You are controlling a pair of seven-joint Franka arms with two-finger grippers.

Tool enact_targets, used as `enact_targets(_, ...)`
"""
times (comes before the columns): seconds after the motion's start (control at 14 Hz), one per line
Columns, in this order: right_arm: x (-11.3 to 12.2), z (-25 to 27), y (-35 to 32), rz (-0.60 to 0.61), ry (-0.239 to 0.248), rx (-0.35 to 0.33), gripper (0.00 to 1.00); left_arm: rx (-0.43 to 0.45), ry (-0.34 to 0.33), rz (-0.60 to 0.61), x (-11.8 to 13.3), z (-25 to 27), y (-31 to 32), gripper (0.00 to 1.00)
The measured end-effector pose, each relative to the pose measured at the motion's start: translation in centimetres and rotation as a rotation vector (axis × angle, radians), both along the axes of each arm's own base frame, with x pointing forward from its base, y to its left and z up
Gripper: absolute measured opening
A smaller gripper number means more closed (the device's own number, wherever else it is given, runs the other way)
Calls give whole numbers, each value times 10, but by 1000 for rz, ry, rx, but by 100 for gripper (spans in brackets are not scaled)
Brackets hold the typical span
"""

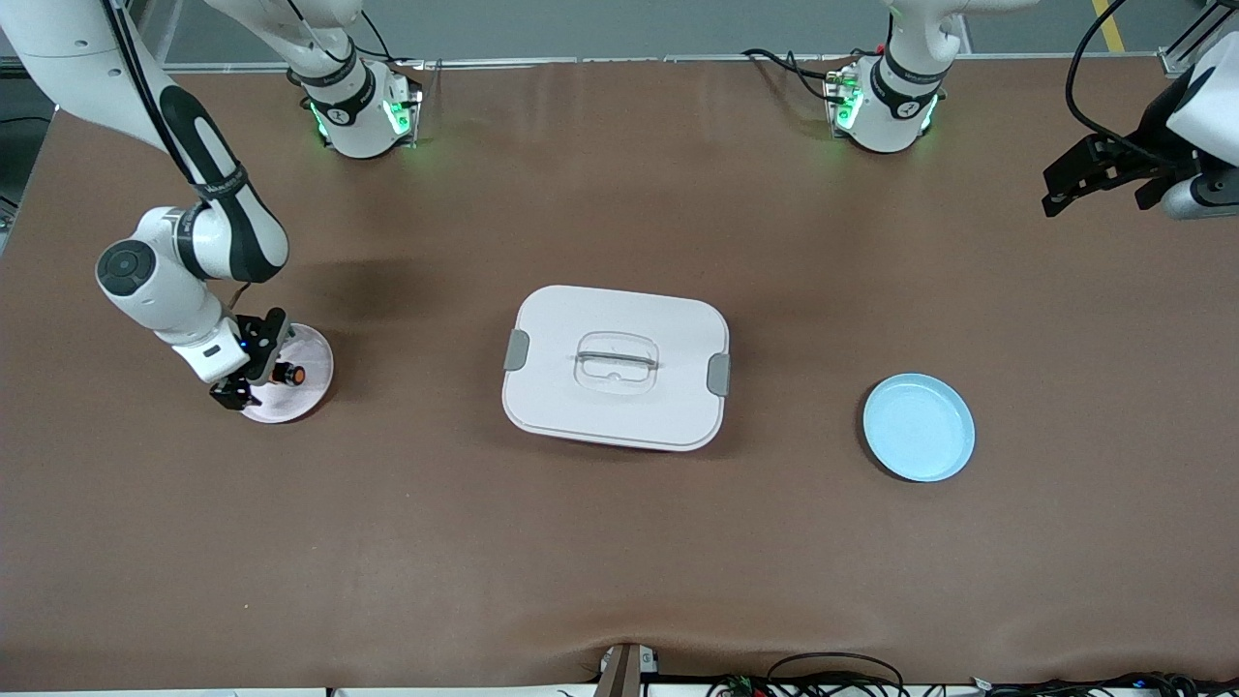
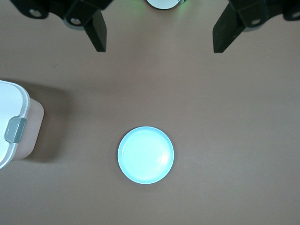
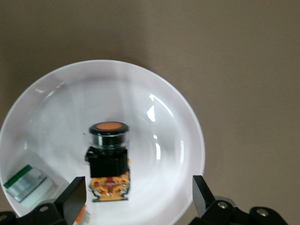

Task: Transfer orange switch to right arm and place
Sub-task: 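Lower the switch onto the white plate and open the right gripper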

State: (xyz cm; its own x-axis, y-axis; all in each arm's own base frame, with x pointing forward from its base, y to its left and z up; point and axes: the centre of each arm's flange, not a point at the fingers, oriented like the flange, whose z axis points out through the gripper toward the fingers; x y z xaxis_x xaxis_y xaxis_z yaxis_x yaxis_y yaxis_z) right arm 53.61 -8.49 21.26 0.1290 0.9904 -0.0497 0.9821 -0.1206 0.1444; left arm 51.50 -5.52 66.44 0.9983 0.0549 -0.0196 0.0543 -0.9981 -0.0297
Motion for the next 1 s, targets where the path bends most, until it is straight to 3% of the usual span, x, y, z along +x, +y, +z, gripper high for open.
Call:
enact_targets(0.14, 6, 19, -7, -13, -17, -9, 100, 0, 3, 0, 0, -1, 0, 100)
enact_targets(0.28, 6, 38, -10, -86, -4, -5, 100, 1, 5, 2, 0, -3, 1, 100)
enact_targets(0.5, 0, 59, -10, -373, 22, 20, 100, 1, 9, 3, 0, -4, 2, 100)
enact_targets(1.0, -3, 77, -7, -947, -12, 75, 100, 1, 10, 6, 1, -7, 3, 100)
